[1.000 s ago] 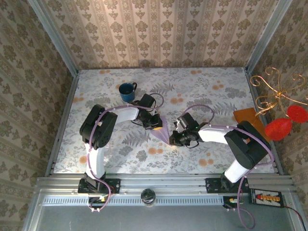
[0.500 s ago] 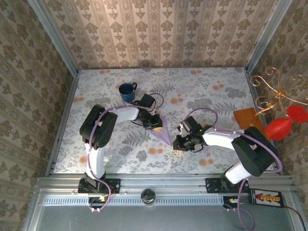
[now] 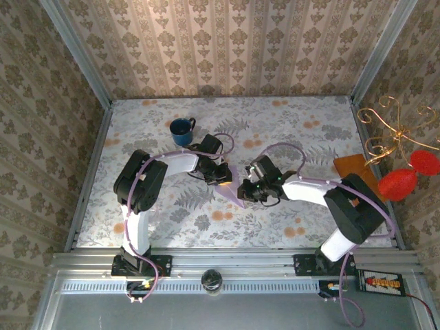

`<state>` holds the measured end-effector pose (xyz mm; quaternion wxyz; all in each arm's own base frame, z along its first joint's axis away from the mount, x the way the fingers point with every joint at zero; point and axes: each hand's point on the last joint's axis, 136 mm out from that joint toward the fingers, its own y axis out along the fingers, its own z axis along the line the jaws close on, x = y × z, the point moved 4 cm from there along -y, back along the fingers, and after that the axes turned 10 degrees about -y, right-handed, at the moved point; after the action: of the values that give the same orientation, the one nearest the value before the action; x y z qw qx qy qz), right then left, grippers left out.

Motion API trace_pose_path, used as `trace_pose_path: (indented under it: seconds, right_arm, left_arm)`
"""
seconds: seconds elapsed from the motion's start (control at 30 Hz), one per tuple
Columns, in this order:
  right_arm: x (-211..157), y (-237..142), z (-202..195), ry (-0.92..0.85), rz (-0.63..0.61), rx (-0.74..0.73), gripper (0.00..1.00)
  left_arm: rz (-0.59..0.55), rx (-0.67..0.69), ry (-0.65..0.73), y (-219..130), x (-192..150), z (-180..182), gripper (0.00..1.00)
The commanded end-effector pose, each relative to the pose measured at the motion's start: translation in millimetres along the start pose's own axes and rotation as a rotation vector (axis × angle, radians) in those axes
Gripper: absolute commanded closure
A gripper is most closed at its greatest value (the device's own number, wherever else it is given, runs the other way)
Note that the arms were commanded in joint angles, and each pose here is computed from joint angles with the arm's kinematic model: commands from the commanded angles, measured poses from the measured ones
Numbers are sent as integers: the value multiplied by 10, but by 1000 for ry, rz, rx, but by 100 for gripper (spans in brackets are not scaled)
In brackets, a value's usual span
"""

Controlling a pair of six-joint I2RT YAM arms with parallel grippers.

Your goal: Fold a paper plane with a square sheet of paper (pick it up from the middle)

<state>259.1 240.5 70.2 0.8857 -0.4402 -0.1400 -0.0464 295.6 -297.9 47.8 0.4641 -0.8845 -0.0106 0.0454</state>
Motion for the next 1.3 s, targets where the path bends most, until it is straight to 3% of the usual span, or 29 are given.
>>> trace_pose_path:
  seconds: [0.0, 0.47, 0.7, 0.9, 1.27]
  right_arm:
    - [110, 108, 41, -2, -12, 12, 91]
    - [-299, 245, -463, 48, 138, -163, 94]
    - [-371, 235, -526, 60, 158, -178, 94]
    - [-379, 295, -527, 84, 162, -165, 94]
    - [-454, 282, -580, 93, 187, -189, 94]
  left_arm:
    - [61, 287, -79, 246, -242, 725, 85]
    - [-47, -37, 107, -189, -26, -136, 84]
    - [-126, -155, 190, -347, -83, -231, 83]
    - [-102, -154, 226, -255, -239, -232, 84]
    - [-63, -66, 205, 40, -160, -66, 85]
